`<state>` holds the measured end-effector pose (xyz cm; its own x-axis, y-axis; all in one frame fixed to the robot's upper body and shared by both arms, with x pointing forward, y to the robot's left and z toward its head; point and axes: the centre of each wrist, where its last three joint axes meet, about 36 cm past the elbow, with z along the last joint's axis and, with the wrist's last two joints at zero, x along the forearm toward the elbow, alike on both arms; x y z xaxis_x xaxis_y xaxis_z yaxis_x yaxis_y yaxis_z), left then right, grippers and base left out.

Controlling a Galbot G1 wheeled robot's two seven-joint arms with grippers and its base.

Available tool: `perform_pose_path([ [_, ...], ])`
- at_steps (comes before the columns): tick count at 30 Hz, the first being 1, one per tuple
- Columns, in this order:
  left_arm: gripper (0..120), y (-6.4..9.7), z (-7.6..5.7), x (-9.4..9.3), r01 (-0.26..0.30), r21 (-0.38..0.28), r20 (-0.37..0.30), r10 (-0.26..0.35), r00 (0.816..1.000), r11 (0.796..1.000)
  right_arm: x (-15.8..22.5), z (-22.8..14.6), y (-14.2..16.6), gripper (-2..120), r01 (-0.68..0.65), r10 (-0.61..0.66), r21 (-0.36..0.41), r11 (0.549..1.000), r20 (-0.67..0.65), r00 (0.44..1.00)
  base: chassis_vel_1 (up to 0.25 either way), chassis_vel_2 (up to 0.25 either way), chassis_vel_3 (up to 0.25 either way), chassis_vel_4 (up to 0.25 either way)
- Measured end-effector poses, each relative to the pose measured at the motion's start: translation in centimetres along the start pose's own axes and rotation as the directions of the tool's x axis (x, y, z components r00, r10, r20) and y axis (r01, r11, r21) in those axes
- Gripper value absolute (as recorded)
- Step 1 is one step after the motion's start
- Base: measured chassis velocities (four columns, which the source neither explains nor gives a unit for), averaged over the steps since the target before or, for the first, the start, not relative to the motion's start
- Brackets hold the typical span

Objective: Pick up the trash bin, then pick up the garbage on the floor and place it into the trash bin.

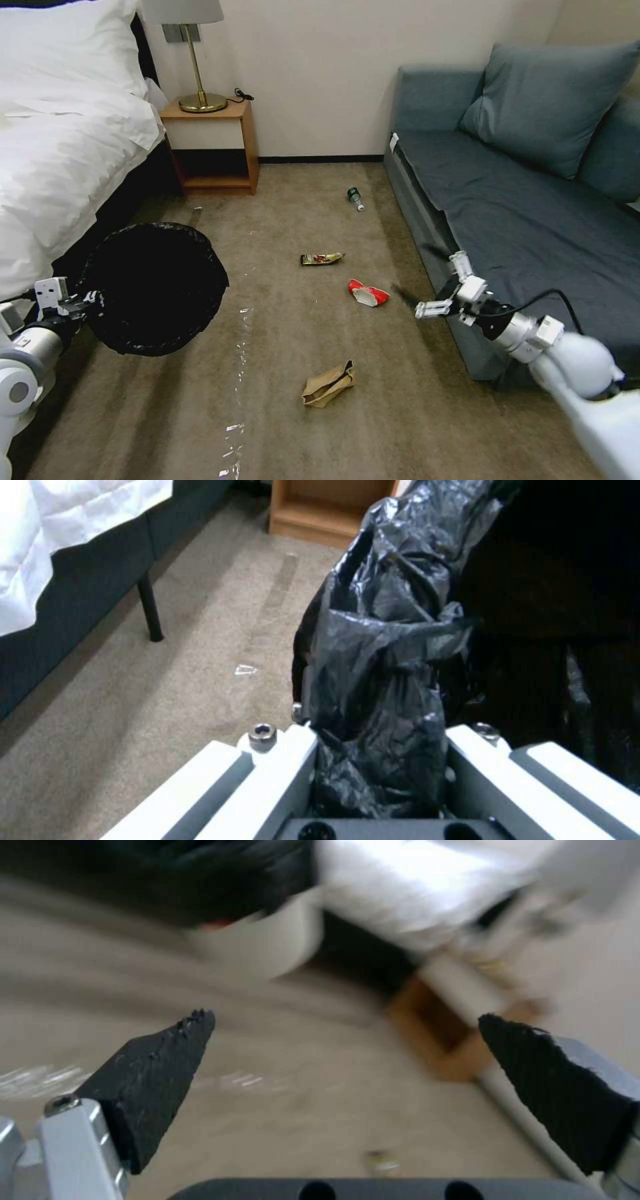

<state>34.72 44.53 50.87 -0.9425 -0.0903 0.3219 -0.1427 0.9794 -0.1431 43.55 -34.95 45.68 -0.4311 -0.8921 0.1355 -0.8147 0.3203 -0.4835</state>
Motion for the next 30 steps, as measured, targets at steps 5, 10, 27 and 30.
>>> perform_pose_path([
  [5, 0, -0.4, 0.6, 0.3, 0.005, -0.002, -0.009, -0.005, 1.000, 1.000, -6.3, 1.6, 0.9, 100, 0.185, -0.185, 0.018, 0.982, -0.033, 0.982, 0.000, 0.000, 0.000, 0.000],
  [10, 0, -0.5, 1.0, 0.7, 0.016, -0.004, -0.012, -0.016, 1.000, 1.000, -13.7, 3.8, 1.7, 100, 0.346, -0.337, 0.079, 0.935, -0.110, 0.935, 0.000, 0.000, 0.000, 0.000],
  [27, 0, -0.7, 1.4, 1.0, 0.037, -0.008, -0.005, -0.037, 0.999, 0.999, -18.4, 11.3, 1.6, 100, 0.637, -0.564, 0.179, 0.750, -0.332, 0.756, 0.000, 0.000, 0.000, 0.000],
  [30, 0, -0.9, 1.6, 1.0, 0.039, -0.013, -0.008, -0.039, 0.999, 0.999, -18.5, 12.8, 2.6, 100, 0.668, -0.580, 0.190, 0.719, -0.365, 0.728, 0.000, 0.000, 0.000, 0.000],
])
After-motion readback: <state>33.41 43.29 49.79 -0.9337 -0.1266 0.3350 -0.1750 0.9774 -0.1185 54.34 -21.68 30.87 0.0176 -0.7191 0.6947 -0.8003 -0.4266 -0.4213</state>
